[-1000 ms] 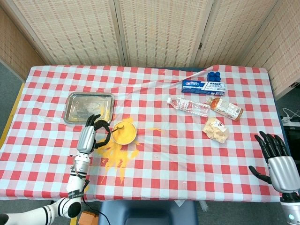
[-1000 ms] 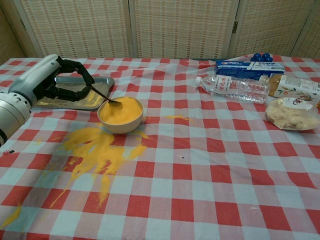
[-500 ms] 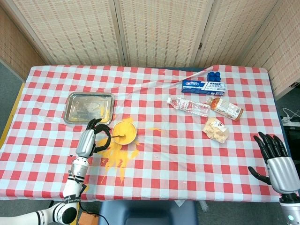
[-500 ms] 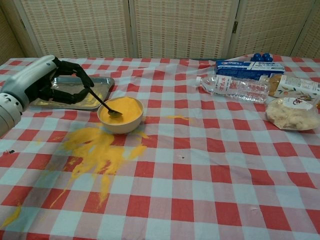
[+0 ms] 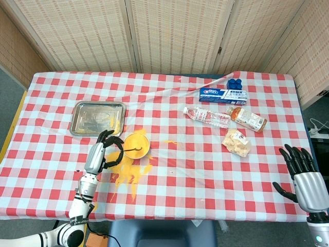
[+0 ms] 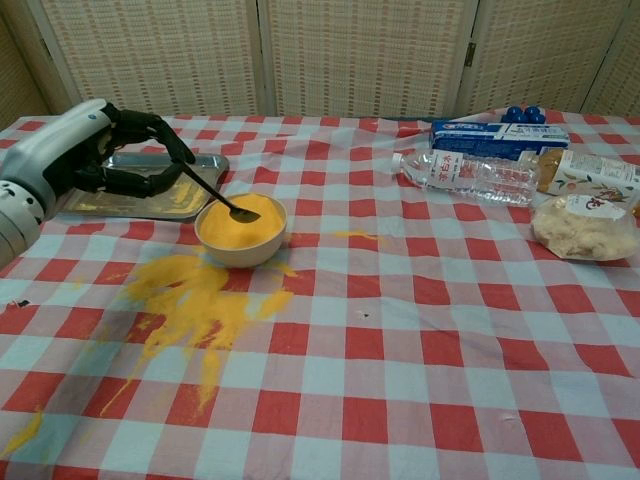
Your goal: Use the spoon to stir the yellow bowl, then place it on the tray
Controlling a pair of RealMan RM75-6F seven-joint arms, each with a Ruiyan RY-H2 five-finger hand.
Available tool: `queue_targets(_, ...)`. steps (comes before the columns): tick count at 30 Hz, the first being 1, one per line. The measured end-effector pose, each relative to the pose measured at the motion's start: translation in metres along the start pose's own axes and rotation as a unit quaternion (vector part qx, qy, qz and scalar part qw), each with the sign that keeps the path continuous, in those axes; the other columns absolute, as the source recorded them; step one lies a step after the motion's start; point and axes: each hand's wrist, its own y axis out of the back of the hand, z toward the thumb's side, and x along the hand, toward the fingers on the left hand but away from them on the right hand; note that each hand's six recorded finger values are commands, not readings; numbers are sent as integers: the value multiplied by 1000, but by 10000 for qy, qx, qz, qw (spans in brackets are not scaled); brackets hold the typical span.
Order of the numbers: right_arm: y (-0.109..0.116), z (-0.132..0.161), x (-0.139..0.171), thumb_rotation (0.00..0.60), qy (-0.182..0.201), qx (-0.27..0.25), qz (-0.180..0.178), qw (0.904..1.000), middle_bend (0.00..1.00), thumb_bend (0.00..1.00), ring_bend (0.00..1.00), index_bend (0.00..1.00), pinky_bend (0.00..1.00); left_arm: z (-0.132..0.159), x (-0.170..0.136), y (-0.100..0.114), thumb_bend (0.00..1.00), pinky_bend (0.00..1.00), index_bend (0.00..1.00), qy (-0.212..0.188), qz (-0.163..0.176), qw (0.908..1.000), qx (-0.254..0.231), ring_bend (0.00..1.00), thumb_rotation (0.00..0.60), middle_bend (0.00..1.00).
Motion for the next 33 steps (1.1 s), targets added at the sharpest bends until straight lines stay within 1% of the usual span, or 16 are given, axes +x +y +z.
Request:
queue_targets(5, -1, 0, -1, 600, 0, 1, 27, 10000, 0, 108, 0, 0, 0, -4, 0, -2, 763, 21, 870, 207, -212, 9995, -81, 104, 600, 389)
queue_targets(8, -1, 0, -1, 600, 17, -4, 28, 10000, 0, 108, 0, 0, 0, -7, 1, -2, 763, 21, 869, 351, -275, 9989, -129, 105, 600, 389)
queue_targets(15, 1, 3, -1, 600, 129, -34, -118, 9998, 0, 108, 0, 0, 0, -21, 11, 4, 774, 23, 870, 782, -279, 9963, -217, 105, 600, 389)
queue_targets(19, 0, 3, -2, 600, 129, -39, -102, 9999, 0, 108, 0, 0, 0, -29, 16, 6, 775, 24, 870, 981, -282, 9945, -215, 105, 600, 389)
queue_targets(22, -2, 3, -2, 600, 132, -58, -64, 9999, 0, 108, 0, 0, 0, -33, 21, 11, 774, 24, 870, 996, -198, 9948, -105, 106, 600, 390)
queue_targets(25, -2, 3, -1, 600, 138, -77, -31, 9999, 0, 108, 0, 0, 0, -36, 26, 16, 774, 24, 870, 969, -44, 9953, 58, 107, 600, 392)
queue_targets(30, -1, 2, -1, 600, 113, -74, -25, 9999, 0, 108, 0, 0, 0, -36, 34, 23, 773, 24, 870, 764, 325, 9958, 395, 110, 600, 393)
queue_targets(33, 0, 2, 0, 600, 106, -75, -27, 9999, 0, 108, 0, 0, 0, -36, 36, 23, 775, 24, 870, 694, 413, 9956, 469, 111, 600, 393)
